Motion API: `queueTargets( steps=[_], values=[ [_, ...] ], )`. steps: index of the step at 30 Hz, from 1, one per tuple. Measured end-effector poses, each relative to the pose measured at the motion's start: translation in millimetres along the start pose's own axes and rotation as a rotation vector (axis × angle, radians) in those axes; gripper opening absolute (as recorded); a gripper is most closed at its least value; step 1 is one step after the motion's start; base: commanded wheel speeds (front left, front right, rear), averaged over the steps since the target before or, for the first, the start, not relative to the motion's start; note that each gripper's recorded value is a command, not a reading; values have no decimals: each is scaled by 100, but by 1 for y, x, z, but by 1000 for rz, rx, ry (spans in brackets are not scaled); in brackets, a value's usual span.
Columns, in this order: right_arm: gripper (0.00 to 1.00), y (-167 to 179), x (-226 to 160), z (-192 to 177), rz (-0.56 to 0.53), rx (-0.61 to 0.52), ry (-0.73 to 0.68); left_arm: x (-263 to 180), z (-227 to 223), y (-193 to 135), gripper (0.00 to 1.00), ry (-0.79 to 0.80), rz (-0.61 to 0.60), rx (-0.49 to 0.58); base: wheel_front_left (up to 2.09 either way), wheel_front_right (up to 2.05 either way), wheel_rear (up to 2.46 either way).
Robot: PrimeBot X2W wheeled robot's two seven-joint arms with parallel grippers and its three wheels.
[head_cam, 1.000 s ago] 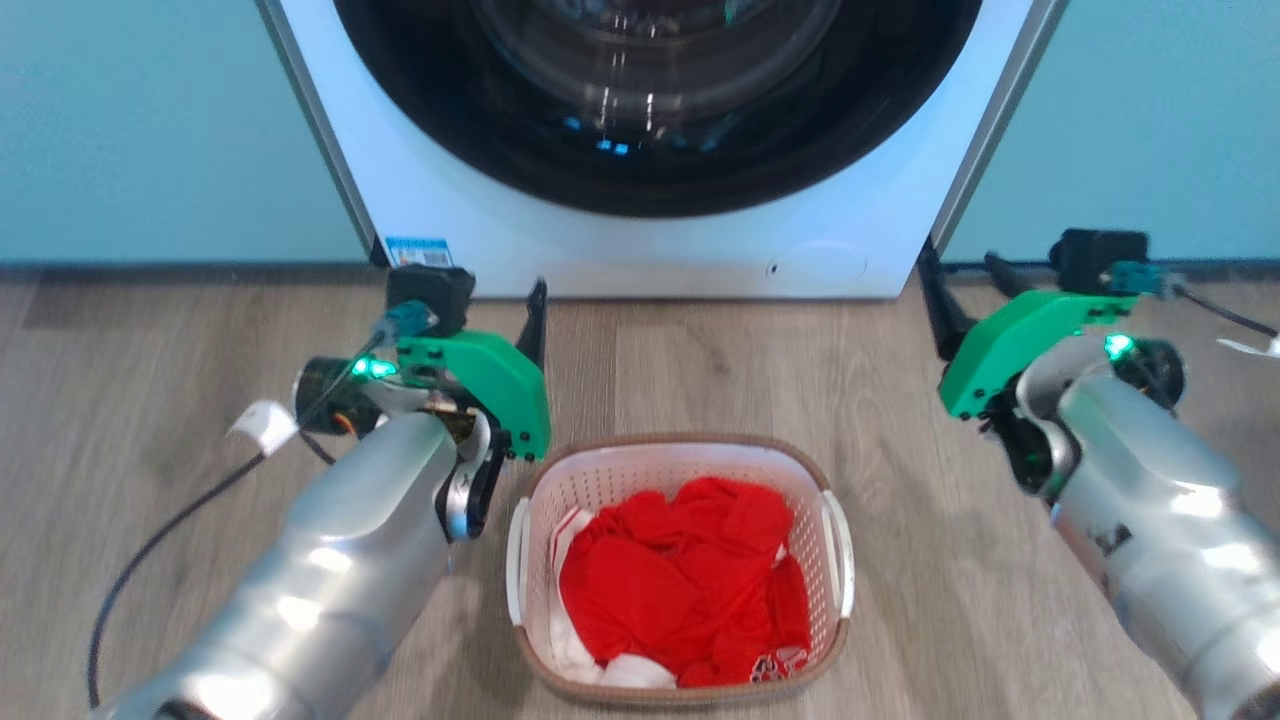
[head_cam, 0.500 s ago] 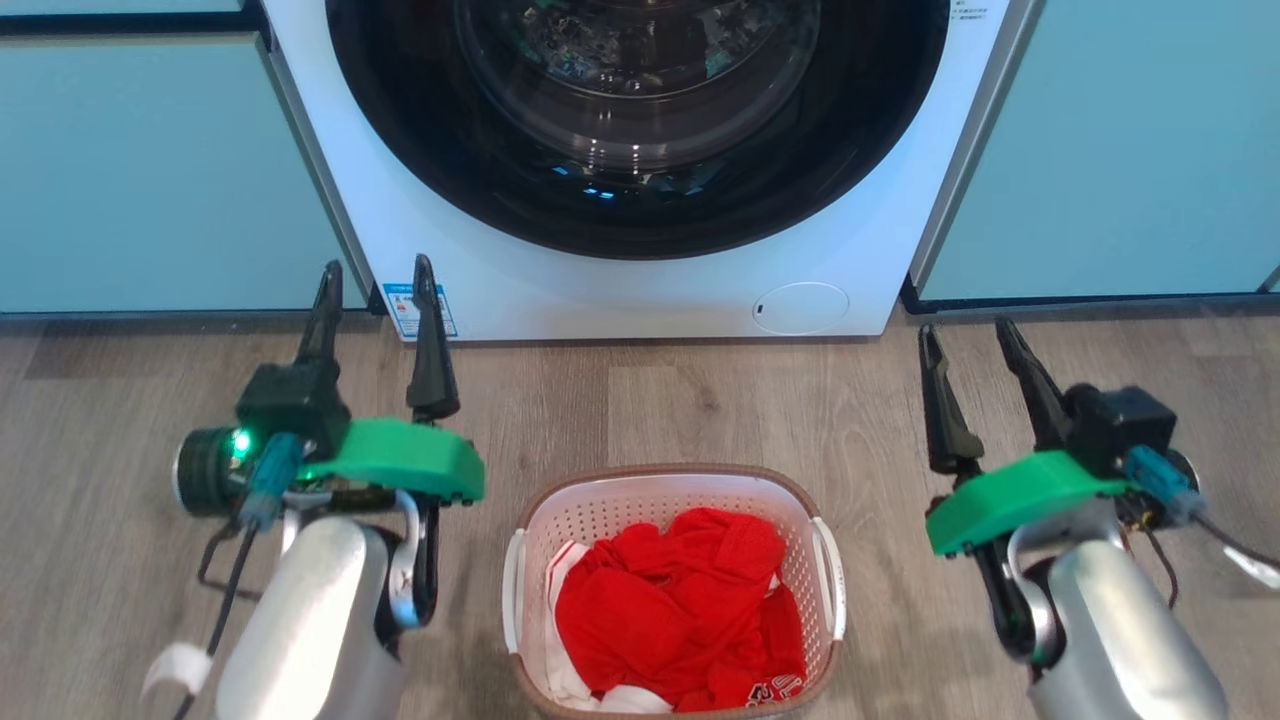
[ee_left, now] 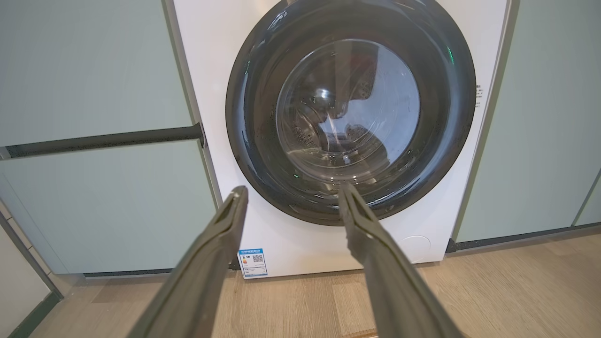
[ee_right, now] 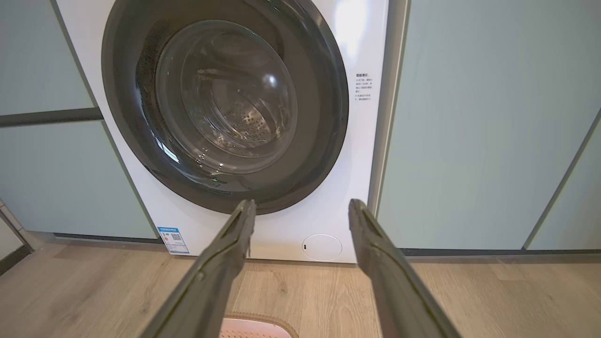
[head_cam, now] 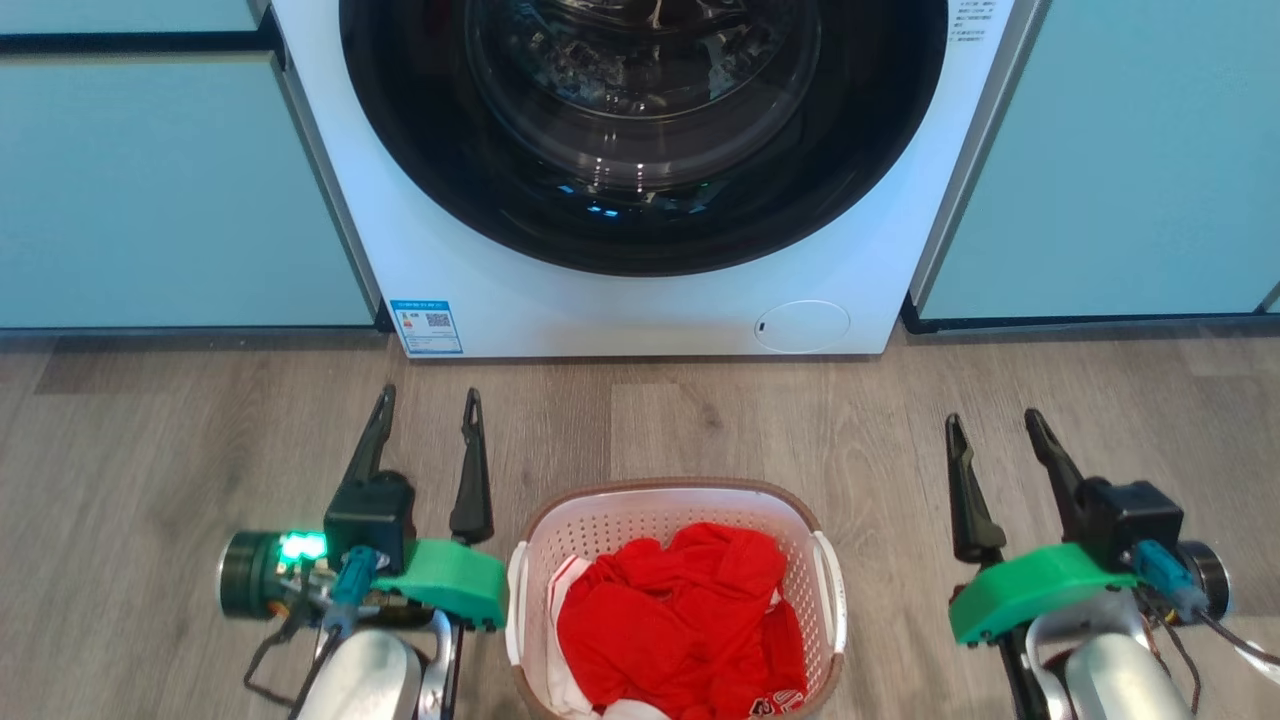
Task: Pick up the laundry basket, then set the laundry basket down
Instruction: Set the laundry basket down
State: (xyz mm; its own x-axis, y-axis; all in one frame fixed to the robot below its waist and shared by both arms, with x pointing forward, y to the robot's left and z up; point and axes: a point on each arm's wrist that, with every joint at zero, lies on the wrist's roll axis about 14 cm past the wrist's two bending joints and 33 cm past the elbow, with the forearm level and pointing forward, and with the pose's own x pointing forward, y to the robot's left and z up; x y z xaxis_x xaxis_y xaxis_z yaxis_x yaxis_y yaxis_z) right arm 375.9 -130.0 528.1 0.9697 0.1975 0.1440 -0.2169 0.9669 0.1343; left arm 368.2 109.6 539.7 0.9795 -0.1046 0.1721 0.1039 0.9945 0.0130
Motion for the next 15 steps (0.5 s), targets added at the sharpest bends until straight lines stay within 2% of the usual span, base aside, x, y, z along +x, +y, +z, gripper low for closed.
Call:
queueTargets(
  steps=[15],
  values=[
    [100,-5,-8,-2,-26,2,4,-5,-8,-6,100,34,-28,-105,0,0,0]
  ],
)
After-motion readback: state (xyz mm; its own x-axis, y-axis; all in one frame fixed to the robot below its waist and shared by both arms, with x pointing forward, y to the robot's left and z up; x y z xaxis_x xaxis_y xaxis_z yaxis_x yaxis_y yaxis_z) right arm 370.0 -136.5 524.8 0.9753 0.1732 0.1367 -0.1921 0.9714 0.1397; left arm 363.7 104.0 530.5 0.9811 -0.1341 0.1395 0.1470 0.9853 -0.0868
